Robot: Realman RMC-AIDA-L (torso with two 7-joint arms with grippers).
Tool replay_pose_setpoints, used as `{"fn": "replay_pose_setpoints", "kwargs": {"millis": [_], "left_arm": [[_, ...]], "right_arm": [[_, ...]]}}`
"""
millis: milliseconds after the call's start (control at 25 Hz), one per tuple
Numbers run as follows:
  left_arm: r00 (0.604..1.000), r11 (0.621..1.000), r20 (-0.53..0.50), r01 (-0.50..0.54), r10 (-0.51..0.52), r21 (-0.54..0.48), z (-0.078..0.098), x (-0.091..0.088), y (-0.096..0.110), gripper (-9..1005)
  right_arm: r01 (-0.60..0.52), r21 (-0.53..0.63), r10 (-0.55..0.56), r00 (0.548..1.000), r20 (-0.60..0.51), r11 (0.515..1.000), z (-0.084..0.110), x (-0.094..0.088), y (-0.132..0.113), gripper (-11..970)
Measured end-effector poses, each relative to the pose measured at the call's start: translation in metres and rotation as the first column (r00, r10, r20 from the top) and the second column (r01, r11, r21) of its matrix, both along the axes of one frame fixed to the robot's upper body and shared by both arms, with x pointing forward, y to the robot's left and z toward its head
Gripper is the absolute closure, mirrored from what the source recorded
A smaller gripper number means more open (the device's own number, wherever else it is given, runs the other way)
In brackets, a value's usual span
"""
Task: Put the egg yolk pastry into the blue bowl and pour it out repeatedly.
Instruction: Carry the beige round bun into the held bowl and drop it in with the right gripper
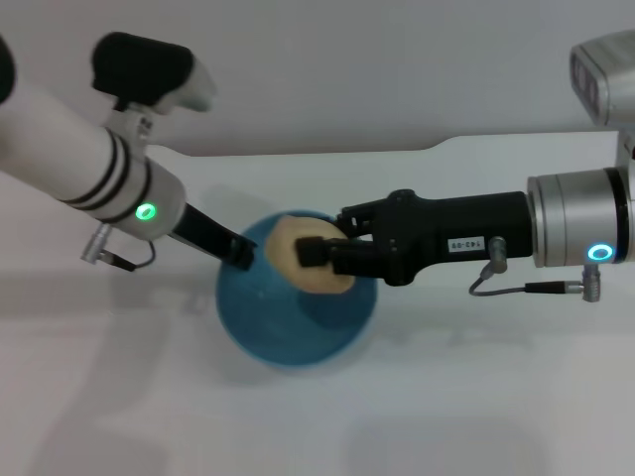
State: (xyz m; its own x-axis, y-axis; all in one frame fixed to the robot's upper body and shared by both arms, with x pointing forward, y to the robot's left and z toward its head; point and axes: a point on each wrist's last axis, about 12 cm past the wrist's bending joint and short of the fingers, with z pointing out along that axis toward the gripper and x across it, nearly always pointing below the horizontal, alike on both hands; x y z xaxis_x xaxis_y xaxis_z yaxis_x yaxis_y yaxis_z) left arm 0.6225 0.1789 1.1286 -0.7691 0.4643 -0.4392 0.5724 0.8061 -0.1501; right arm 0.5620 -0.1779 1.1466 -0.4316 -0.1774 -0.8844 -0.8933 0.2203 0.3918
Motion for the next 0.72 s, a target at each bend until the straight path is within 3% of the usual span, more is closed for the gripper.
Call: {"fn": "replay_pose_setpoints", "kwargs": {"millis": [240,440,640,720], "left_arm": [[0.998,0.998,-0.007,0.058,-0.058,0.011,0.008,-0.01,-0.023,982],[0.996,0.996,0.006,0.084,-0.084,-0.007,0.017,-0.013,-0.031,983],[0.996,0.996,0.0,0.088,-0.088,-0.004,0.019,-0.013,-0.032,983],[0.996,0.996,0.001,0.092,-0.092,-0.003,0.019,-0.013,-0.033,983]], "right_arm": [[0.05,-0.069,-0.052,0.998,-0.028,0.996,-0.015,0.003,-0.007,751],[0.065,-0.087,-0.071,0.996,-0.063,0.994,-0.021,0.001,-0.009,783],[0.102,-0.181,-0.122,0.987,-0.1,0.978,-0.03,0.005,-0.017,784],[0.1,-0.216,-0.127,0.985,-0.114,0.971,-0.03,0.006,-0.019,736]]}}
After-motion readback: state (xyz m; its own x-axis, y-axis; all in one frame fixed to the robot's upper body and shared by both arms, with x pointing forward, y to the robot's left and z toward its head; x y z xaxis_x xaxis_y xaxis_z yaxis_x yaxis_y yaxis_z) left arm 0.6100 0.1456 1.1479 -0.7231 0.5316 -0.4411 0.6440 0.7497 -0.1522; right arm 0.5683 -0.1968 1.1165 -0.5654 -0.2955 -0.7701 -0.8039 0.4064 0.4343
